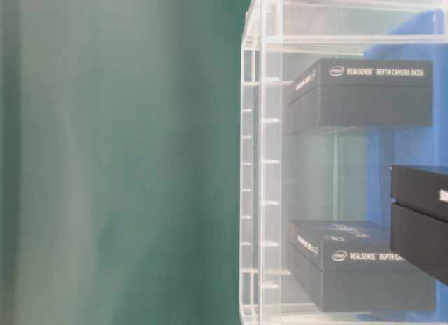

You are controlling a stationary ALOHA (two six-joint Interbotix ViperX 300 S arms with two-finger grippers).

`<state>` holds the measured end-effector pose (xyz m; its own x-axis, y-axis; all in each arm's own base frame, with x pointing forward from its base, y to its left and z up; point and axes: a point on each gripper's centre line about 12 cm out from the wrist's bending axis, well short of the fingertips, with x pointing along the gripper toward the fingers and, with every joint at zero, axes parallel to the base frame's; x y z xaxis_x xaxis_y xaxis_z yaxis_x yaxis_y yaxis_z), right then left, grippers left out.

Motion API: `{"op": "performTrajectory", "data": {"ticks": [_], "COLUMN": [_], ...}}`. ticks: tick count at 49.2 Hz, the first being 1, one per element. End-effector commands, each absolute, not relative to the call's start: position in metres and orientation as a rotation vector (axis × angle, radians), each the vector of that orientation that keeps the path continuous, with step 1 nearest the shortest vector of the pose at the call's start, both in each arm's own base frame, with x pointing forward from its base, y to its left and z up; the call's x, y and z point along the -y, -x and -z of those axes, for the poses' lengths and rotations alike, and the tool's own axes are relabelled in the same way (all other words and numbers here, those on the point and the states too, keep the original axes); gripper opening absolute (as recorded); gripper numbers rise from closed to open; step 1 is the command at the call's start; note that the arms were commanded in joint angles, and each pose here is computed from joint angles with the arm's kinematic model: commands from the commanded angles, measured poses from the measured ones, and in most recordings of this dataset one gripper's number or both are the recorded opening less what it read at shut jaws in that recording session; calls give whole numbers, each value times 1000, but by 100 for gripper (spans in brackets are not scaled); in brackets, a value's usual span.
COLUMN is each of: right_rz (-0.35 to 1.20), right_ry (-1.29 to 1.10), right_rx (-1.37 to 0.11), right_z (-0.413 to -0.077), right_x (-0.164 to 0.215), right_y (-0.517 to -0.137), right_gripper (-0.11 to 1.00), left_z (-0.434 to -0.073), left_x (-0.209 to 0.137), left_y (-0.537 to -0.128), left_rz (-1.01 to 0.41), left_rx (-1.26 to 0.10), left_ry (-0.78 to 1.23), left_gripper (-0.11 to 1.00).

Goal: Take the box out of the case with the left arm.
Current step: 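Move the left gripper over the left black box in the case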

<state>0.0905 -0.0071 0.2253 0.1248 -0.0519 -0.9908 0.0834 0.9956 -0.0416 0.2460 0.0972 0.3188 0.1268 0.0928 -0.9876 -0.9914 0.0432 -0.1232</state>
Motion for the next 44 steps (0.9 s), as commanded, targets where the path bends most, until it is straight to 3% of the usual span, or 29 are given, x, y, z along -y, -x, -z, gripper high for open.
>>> {"op": "performTrajectory", "data": {"ticks": [1, 27, 44], "right_rz": [99, 99, 99], "right_ry": [-31, -31, -31], "right_rx": [-1424, -1424, -1422], "right_z": [-233, -233, -233], "right_x": [7, 7, 7], "right_y": [-93, -93, -94], "right_gripper": [1, 1, 1], "left_z": [-332, -337, -329], "left_x": [-97, -100, -98], "left_y": [-265, -372, -381], "left_rz": [-1081, -986, -1023], "left_rx": [-1015, -1001, -1069], "left_ry": [1161, 1121, 1109], "left_gripper": [89, 89, 89]}}
